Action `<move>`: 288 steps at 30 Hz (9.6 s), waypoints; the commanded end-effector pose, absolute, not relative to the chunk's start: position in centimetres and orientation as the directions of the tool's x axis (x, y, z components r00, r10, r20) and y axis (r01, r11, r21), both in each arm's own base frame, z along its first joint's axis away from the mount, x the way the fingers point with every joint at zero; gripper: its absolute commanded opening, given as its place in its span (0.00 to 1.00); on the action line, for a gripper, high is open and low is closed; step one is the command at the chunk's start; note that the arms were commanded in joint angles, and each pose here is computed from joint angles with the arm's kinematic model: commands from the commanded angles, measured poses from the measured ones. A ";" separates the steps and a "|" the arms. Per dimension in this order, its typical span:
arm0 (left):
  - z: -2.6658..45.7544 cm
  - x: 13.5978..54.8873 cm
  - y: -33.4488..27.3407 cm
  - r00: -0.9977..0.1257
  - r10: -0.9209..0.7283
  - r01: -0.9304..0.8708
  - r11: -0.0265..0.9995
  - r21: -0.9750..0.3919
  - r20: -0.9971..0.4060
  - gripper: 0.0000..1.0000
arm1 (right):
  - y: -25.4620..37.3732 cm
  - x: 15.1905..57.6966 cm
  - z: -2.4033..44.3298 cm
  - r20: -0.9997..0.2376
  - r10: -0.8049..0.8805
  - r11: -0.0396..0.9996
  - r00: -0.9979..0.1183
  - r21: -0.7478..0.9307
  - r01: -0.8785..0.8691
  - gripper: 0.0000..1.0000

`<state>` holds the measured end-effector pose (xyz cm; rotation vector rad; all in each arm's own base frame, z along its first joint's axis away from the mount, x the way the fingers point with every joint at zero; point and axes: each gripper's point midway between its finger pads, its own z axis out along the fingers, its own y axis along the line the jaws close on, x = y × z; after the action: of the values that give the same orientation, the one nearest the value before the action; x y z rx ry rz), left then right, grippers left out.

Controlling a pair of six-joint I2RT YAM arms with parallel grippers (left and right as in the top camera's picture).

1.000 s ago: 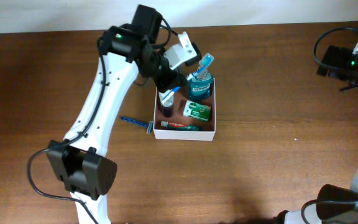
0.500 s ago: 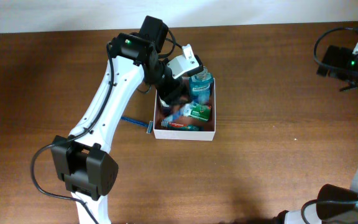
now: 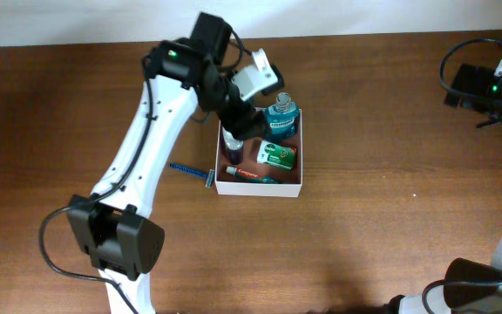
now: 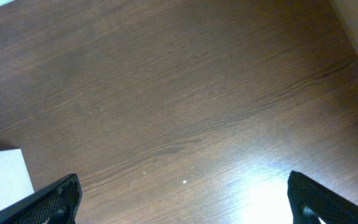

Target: Pack container

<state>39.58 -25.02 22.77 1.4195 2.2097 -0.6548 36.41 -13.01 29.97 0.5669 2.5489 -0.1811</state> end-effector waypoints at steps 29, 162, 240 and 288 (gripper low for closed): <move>15.1 42.8 -1.9 -0.658 -0.710 -0.732 0.681 -0.005 -0.252 0.65 | -13.1 36.6 30.0 -0.517 0.372 0.899 -0.771 -0.006 0.438 0.99; 20.3 41.0 -24.8 -0.494 0.702 0.815 0.579 0.008 -0.513 0.92 | -13.1 36.6 30.0 -0.517 0.372 0.899 -0.771 -0.006 0.438 0.99; 33.7 49.7 3.8 -0.663 0.092 0.097 0.995 0.036 -0.743 0.99 | -8.1 30.6 40.7 -0.759 0.103 0.922 -0.642 -0.170 0.349 0.99; 33.7 49.7 3.8 -0.663 0.092 0.097 0.995 0.036 -0.743 1.00 | -0.3 22.7 25.5 -0.987 0.096 0.995 0.130 0.097 0.006 0.99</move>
<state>49.91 3.83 32.79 0.1407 2.3202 -0.0090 22.67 -0.79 25.86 0.0924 1.4564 0.0365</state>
